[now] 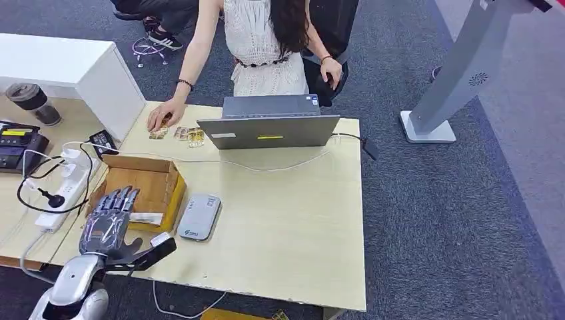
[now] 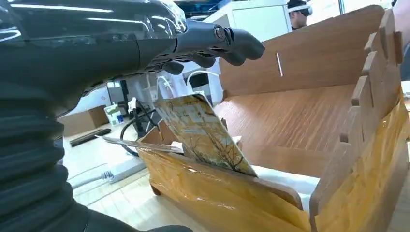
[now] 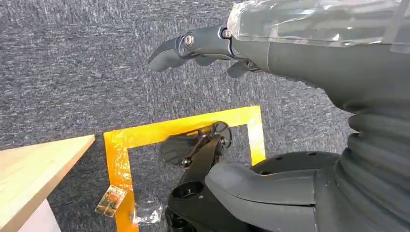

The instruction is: Pass the card to the sensor for recognition and then transmit it.

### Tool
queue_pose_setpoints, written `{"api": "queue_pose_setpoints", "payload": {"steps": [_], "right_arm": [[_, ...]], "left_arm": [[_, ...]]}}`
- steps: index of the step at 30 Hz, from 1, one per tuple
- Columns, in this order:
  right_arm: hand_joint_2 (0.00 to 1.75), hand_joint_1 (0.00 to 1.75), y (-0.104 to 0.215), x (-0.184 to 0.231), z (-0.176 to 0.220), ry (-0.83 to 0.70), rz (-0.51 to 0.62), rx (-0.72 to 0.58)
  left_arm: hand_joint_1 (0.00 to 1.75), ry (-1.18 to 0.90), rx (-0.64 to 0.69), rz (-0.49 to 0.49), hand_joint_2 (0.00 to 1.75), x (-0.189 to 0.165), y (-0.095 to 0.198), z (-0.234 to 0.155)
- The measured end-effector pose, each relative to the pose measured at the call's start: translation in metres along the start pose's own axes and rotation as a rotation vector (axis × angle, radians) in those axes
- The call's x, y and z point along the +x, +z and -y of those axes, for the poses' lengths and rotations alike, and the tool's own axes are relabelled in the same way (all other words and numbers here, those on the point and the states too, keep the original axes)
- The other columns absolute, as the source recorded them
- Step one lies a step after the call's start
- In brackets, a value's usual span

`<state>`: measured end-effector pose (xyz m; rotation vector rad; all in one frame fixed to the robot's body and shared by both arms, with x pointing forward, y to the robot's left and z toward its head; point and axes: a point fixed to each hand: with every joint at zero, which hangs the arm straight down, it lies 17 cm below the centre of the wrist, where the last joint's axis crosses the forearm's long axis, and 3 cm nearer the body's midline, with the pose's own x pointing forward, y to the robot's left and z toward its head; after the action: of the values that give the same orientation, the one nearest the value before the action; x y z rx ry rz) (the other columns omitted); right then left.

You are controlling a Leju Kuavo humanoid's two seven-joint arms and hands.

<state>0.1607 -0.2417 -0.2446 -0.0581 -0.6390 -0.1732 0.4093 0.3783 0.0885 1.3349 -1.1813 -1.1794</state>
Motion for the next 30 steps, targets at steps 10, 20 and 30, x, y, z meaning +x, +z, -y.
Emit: {"api": "queue_pose_setpoints", "payload": {"steps": [10,20,30], "right_arm": [[1.75,0.0,-0.002,0.004,-0.002,0.0,0.007,0.007],[1.75,0.0,-0.002,0.005,-0.002,0.0,0.009,0.007],[1.75,0.0,-0.002,0.006,-0.002,0.0,0.01,0.007]], "left_arm": [[0.0,-0.001,0.025,0.002,1.75,0.001,-0.007,-0.009],[0.0,-0.001,0.032,0.001,1.75,0.0,-0.01,-0.011],[0.0,-0.001,0.031,0.0,1.75,0.0,-0.011,-0.011]]}}
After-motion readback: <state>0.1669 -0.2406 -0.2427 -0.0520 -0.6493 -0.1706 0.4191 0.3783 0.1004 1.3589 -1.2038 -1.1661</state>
